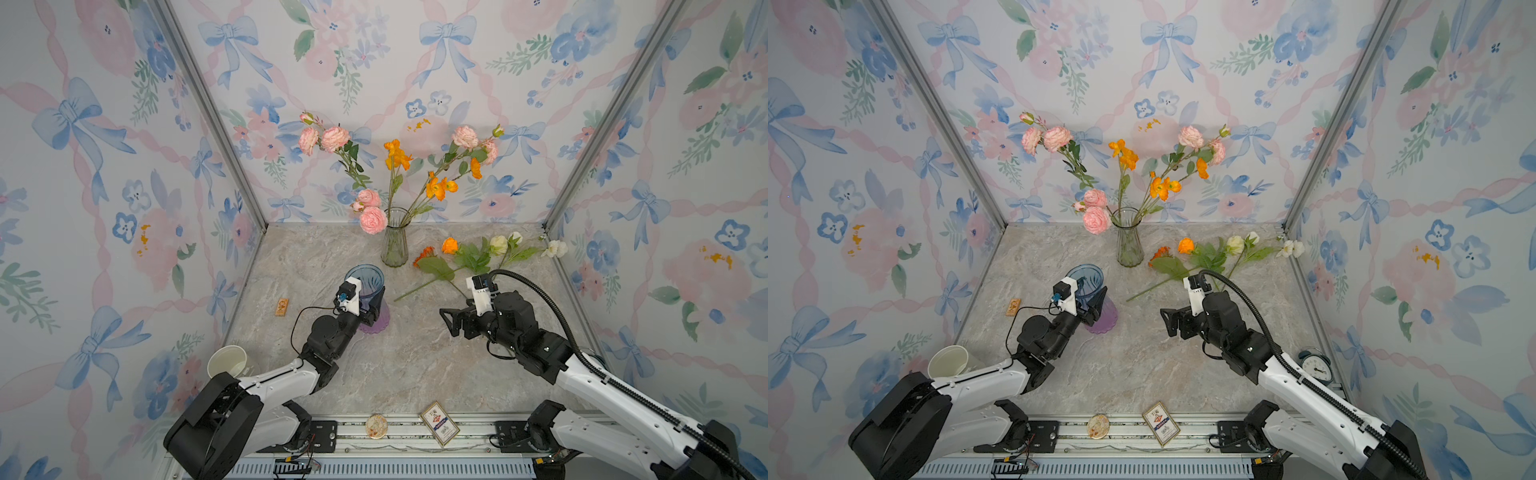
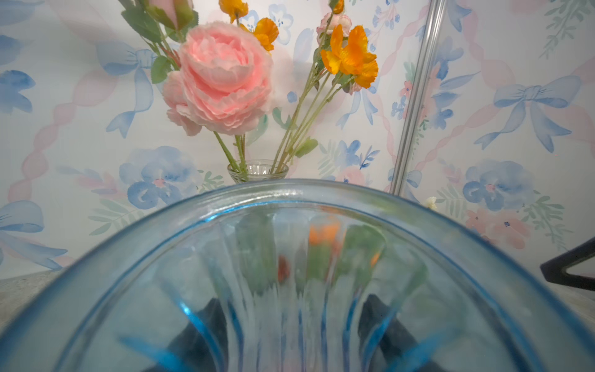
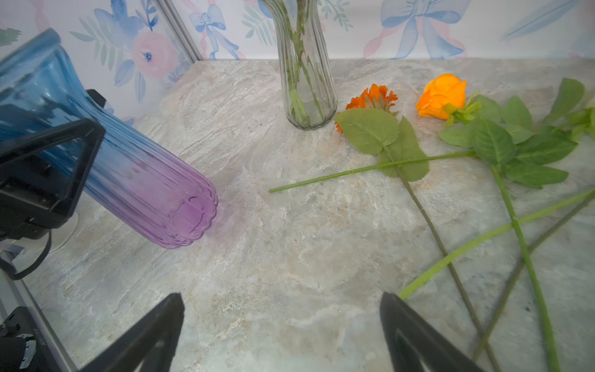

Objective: Arrange flowers in a vase
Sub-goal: Place the vase at the center of the table.

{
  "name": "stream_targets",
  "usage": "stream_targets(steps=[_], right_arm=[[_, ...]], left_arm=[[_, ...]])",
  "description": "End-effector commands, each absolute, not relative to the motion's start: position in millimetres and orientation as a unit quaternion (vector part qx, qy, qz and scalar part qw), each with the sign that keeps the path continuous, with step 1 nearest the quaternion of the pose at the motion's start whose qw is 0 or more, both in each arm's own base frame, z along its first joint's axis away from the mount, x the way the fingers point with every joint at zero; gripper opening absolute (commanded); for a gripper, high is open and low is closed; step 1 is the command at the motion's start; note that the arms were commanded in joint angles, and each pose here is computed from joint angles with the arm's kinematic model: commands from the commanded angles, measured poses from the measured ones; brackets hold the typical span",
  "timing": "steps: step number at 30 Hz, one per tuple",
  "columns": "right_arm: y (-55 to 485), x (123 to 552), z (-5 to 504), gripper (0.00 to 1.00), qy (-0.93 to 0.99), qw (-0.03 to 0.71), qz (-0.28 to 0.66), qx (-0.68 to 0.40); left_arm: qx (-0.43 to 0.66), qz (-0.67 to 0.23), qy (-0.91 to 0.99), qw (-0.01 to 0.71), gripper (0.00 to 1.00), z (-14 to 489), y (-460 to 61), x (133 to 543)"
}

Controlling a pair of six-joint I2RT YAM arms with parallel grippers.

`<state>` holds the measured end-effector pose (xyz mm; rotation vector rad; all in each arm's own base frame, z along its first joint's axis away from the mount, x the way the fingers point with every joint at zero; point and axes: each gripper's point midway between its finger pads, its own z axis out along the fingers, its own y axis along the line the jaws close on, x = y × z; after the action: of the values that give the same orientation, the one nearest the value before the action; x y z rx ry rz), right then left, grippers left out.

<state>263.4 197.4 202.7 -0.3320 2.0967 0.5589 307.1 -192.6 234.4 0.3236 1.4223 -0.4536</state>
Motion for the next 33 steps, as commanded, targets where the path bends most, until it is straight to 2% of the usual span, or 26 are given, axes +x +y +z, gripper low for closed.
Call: stream_targets(steps=[1,10,21,33], right_arm=[[170,261,179,0.97,0.877,0.432,0.186,-0.094],[149,264,179,0.97,0.884,0.429,0.177,-0.062],[151,265,186,0.97,0.882,0.43,0.181,-0.067],[146,262,194,0.97,0.878,0.44,0.177,-0.069]], left_arm=[[0.159,-0.279,0.572,0.755,0.38,286,-218,288],[0.226,-0.295,0.577,0.727,0.39,267,-275,266],[0.245,-0.303,0.581,0.714,0.4,259,-307,262],[0.259,-0.286,0.588,0.71,0.4,241,-318,270]])
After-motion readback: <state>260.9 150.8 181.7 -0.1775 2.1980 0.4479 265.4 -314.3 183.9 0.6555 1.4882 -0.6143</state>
